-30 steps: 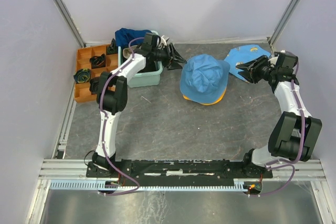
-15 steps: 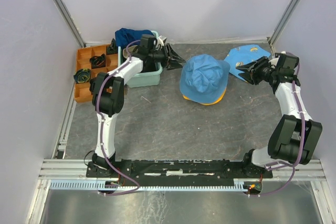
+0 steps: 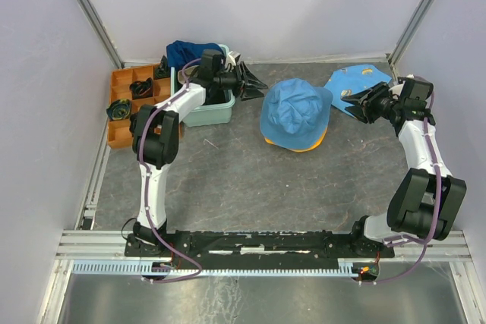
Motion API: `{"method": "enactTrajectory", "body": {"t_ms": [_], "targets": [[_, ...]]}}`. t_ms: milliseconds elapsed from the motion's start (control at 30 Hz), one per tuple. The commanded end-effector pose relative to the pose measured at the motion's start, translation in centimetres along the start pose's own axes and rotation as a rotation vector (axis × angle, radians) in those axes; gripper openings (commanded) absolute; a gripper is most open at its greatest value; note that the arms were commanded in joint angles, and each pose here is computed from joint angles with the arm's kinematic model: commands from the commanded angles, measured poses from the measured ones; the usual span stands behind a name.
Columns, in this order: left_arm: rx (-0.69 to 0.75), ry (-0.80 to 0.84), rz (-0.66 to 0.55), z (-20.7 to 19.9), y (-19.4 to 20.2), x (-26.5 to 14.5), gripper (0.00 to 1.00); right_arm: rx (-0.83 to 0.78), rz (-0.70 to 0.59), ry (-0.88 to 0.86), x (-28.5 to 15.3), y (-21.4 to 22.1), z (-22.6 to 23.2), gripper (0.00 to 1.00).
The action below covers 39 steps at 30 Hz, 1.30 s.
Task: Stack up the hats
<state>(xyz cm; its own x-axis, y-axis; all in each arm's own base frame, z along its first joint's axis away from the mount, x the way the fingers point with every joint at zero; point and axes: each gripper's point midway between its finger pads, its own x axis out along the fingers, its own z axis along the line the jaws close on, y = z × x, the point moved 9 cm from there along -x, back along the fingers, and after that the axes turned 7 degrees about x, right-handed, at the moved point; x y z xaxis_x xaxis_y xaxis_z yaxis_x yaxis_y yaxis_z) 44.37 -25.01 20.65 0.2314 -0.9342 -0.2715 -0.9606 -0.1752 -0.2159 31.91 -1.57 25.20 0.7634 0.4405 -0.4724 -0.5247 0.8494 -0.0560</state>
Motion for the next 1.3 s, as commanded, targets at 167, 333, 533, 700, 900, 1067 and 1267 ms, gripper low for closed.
{"method": "enactTrajectory", "body": {"t_ms": [167,333,533,700,900,1067,1267], "targets": [[0.054,0.014,0.033,-1.4,0.2,0.3,0.51,-0.046,-0.032,-0.054,-1.1,-0.1,1.6,0.49],[0.06,0.018,0.04,-1.7,0.4,0.6,0.52,-0.044,-0.031,-0.052,-1.1,0.0,1.5,0.49],[0.063,-0.006,0.059,-1.0,0.8,1.2,0.52,-0.042,-0.031,-0.054,-1.2,0.2,1.4,0.49],[0.08,-0.03,0.052,-0.5,0.0,1.0,0.52,-0.043,-0.031,-0.054,-1.3,0.3,1.3,0.49],[0.083,-0.027,0.036,-0.3,-0.7,0.7,0.53,-0.041,-0.031,-0.053,-1.4,0.4,1.3,0.49],[0.079,-0.022,0.029,-0.2,-1.1,0.4,0.55,-0.041,-0.032,-0.055,-1.4,0.4,1.4,0.49],[0.07,0.011,0.04,-0.6,-0.6,0.8,0.55,-0.039,-0.035,-0.053,-1.4,0.4,1.4,0.49]]}}
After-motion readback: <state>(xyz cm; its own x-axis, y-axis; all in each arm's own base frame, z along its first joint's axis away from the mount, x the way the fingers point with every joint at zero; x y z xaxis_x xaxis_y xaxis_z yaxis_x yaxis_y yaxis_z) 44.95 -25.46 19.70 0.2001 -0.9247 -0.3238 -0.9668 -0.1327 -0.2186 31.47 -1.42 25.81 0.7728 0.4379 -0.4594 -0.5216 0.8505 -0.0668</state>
